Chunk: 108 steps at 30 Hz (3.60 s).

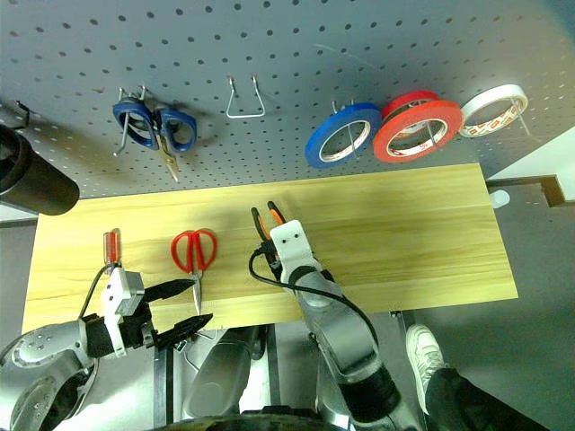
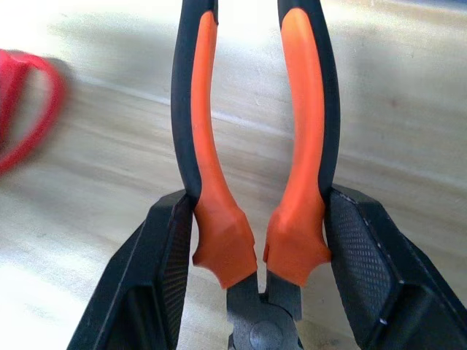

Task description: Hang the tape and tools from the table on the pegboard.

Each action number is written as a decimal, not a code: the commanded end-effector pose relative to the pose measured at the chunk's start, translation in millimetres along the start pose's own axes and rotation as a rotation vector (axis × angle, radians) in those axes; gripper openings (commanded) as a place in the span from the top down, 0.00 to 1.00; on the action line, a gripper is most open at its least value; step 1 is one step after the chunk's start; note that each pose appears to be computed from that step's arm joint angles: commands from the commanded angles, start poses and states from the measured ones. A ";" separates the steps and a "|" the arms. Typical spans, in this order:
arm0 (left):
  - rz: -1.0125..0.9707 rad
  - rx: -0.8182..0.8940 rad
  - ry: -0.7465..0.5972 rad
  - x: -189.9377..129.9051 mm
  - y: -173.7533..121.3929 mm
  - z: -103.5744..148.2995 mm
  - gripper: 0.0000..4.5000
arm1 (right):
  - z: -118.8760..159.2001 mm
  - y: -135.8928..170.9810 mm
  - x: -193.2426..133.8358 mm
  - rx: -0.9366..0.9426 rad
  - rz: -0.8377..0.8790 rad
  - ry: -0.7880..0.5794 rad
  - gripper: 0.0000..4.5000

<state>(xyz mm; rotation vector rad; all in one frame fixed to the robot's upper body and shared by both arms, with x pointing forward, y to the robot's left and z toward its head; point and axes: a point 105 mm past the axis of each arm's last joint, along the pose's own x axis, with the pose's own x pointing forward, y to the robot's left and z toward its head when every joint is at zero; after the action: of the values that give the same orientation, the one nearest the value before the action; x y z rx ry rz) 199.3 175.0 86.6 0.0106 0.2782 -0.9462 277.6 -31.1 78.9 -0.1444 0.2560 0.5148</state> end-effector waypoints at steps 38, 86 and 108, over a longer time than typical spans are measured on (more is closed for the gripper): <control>0.002 0.177 -0.449 -27.0 18.0 120.0 0.00 | 109.3 -5.8 -113.5 -0.059 0.407 -0.566 0.48; -0.018 0.157 -0.496 -13.6 23.7 116.6 0.00 | 255.0 2.3 -22.6 -0.091 -0.005 -1.077 0.48; -0.006 0.167 -0.504 -11.6 24.3 117.6 0.00 | 246.4 -2.1 -2.3 -0.046 0.004 -1.027 0.48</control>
<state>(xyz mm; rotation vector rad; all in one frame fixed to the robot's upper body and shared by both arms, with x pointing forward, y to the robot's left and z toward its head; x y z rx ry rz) 245.0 185.3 192.3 -0.1106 -0.2285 -0.9353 337.3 16.1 305.0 0.0310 -0.7206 0.5282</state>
